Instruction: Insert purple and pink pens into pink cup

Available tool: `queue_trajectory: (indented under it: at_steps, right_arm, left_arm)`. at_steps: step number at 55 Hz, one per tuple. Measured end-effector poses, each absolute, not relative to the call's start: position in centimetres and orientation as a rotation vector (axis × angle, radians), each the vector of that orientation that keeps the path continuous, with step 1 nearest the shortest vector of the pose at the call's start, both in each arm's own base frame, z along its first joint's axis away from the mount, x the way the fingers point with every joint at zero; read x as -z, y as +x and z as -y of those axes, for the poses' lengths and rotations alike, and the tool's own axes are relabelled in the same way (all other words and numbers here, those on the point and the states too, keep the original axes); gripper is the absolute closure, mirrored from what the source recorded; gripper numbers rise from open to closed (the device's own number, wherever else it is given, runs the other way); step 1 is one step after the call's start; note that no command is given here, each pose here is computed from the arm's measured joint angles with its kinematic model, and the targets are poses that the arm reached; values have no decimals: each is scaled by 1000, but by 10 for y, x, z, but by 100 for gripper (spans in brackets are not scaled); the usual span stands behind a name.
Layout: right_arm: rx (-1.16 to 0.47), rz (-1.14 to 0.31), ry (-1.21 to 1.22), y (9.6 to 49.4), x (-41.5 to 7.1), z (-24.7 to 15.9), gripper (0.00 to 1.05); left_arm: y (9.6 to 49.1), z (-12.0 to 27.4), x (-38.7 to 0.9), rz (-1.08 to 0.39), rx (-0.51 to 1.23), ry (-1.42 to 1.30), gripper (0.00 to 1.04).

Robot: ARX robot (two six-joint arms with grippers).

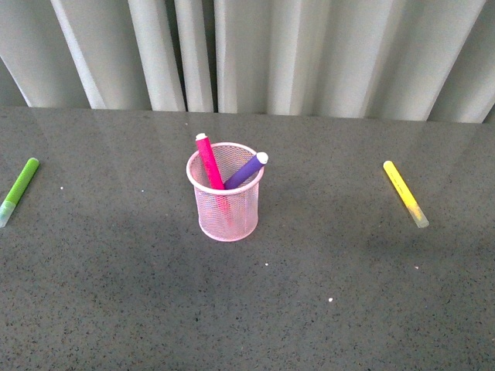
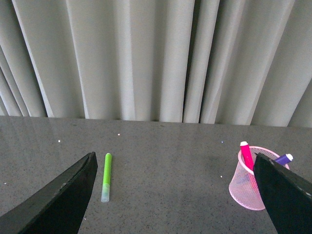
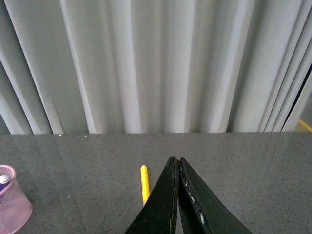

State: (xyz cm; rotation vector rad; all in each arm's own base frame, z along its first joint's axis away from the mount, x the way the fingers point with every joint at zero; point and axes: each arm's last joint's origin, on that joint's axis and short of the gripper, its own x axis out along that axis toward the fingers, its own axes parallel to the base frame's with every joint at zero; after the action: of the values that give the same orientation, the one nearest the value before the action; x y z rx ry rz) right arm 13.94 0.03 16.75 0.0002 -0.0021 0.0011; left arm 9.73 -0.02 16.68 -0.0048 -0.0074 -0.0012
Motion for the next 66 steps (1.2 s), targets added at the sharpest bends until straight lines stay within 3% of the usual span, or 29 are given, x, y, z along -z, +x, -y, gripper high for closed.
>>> queue_trajectory:
  at_steps: [66]
  right_arm:
    - [0,15,1,97,-169,0,101]
  left_arm:
    - [97,0,-167,8,2,-5,7]
